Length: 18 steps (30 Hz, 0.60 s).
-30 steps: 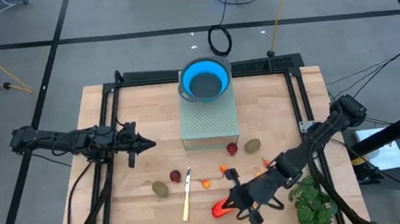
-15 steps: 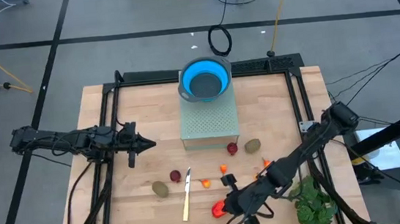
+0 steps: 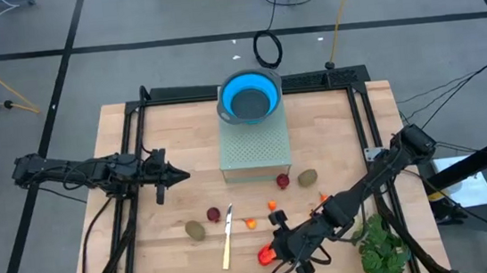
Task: Pick & Place Fruit
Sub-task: Put the mango into the blue strainer bowl on the shelf
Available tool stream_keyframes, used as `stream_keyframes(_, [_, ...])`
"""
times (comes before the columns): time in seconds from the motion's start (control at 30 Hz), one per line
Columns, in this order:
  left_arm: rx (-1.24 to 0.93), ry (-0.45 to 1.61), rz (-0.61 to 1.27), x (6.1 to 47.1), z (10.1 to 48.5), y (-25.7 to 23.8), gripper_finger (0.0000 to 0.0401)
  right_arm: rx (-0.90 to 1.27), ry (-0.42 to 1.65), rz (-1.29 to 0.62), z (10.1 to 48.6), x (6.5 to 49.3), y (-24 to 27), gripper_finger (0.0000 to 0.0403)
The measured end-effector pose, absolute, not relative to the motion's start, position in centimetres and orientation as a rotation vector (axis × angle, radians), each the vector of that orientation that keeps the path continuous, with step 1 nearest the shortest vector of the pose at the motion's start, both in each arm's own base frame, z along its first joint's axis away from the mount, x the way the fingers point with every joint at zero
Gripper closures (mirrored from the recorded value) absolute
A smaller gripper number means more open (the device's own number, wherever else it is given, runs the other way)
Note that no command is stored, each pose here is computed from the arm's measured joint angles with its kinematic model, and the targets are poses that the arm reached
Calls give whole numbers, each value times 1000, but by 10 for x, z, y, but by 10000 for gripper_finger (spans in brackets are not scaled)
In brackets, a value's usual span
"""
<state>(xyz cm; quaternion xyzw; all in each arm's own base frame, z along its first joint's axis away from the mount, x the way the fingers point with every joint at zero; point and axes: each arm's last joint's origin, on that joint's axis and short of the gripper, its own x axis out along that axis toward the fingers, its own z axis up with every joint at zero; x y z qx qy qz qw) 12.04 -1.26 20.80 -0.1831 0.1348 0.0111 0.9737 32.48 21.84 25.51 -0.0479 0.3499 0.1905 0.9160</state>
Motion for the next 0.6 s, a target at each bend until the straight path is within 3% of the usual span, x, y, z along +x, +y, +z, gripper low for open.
stream_keyframes(0.6, [-372, 272, 23, 120, 208, -13, 396, -42, 739, 398, 255, 324, 219, 146])
